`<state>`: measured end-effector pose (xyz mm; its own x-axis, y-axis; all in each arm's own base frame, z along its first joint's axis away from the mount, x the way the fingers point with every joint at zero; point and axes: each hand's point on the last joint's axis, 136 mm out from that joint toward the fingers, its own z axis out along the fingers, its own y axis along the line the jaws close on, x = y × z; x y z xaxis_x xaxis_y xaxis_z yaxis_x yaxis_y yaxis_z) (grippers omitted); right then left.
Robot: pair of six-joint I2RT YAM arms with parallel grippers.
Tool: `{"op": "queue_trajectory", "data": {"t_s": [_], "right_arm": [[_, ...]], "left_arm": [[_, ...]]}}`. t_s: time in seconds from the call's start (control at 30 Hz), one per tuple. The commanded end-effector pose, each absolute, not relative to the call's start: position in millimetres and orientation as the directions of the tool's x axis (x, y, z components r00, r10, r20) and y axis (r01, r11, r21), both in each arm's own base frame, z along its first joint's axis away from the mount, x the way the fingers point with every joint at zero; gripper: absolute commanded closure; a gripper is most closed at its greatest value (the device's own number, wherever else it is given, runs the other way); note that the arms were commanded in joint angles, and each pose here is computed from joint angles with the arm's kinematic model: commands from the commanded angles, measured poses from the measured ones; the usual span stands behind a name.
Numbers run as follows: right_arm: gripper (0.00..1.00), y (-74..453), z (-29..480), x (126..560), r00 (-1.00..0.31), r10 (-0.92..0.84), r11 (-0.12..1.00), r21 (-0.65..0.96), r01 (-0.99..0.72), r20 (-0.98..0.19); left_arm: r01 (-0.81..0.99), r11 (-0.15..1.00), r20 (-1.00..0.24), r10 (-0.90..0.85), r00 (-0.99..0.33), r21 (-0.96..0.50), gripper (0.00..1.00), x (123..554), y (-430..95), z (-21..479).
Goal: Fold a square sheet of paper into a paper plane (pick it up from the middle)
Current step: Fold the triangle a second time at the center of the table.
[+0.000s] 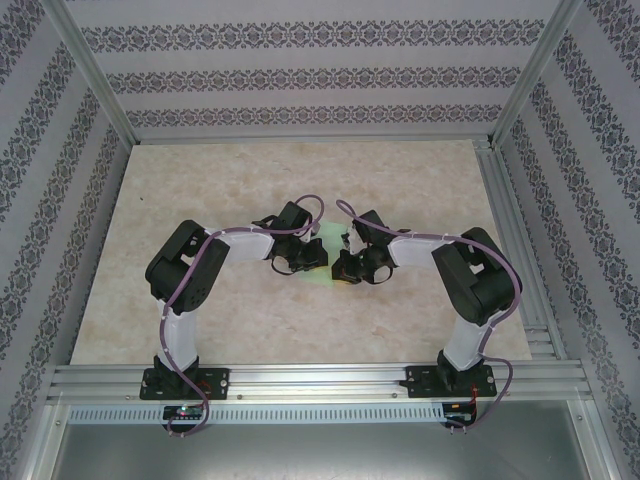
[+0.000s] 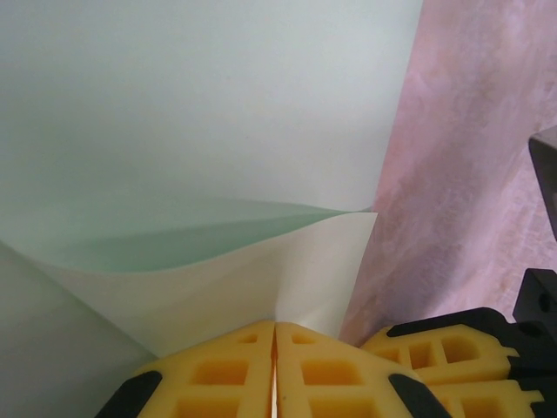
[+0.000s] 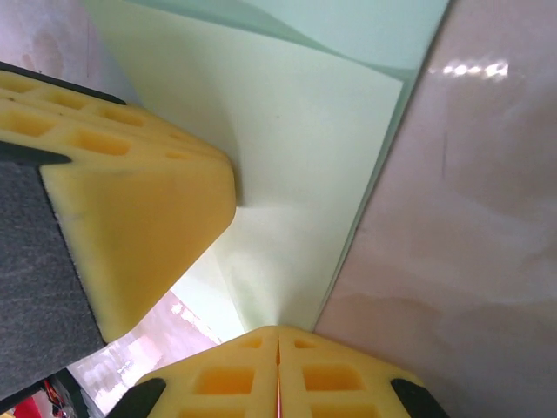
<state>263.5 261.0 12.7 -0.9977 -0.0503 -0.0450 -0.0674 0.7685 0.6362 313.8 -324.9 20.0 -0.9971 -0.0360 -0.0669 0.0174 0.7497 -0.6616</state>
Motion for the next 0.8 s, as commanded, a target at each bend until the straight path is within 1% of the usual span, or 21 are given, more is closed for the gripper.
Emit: {"op": "queue_trajectory", "data": {"t_s": [0.0,0.13,0.2,0.43,0.67,0.77], "right_arm": [[0.92,263.2,9.8,261.4,-0.997,-0.064,0.772,0.63,-0.082,-0.051],[0.91,269.4,33.5,265.1,-0.991,-0.062,0.729,0.673,-0.126,-0.117],[0.91,272.2,38.6,263.0,-0.99,-0.069,0.71,0.691,-0.138,-0.126],[0.91,278.4,25.0,251.8,-0.991,-0.098,0.711,0.691,-0.132,-0.088],[0.91,260.9,-3.3,245.1,-0.997,-0.075,0.781,0.62,-0.075,-0.026],[0.91,258.5,-6.4,243.7,-0.997,-0.071,0.787,0.613,-0.064,-0.012]], "left_arm": [[0.005,0.779,-0.046,-0.031,-0.998,-0.627,0.9,302.8,-321.1,9.1],[0.005,0.778,-0.047,-0.031,-0.998,-0.628,0.9,302.9,-321.3,8.8],[0.004,0.778,-0.045,-0.032,-0.998,-0.628,0.9,302.9,-321.3,8.3],[0.004,0.778,-0.045,-0.031,-0.998,-0.629,0.9,302.6,-321.5,8.8],[0.006,0.777,-0.049,-0.031,-0.998,-0.629,0.9,303.0,-321.4,9.9],[0.006,0.777,-0.049,-0.032,-0.998,-0.63,0.9,303.3,-321.4,10.1]]}}
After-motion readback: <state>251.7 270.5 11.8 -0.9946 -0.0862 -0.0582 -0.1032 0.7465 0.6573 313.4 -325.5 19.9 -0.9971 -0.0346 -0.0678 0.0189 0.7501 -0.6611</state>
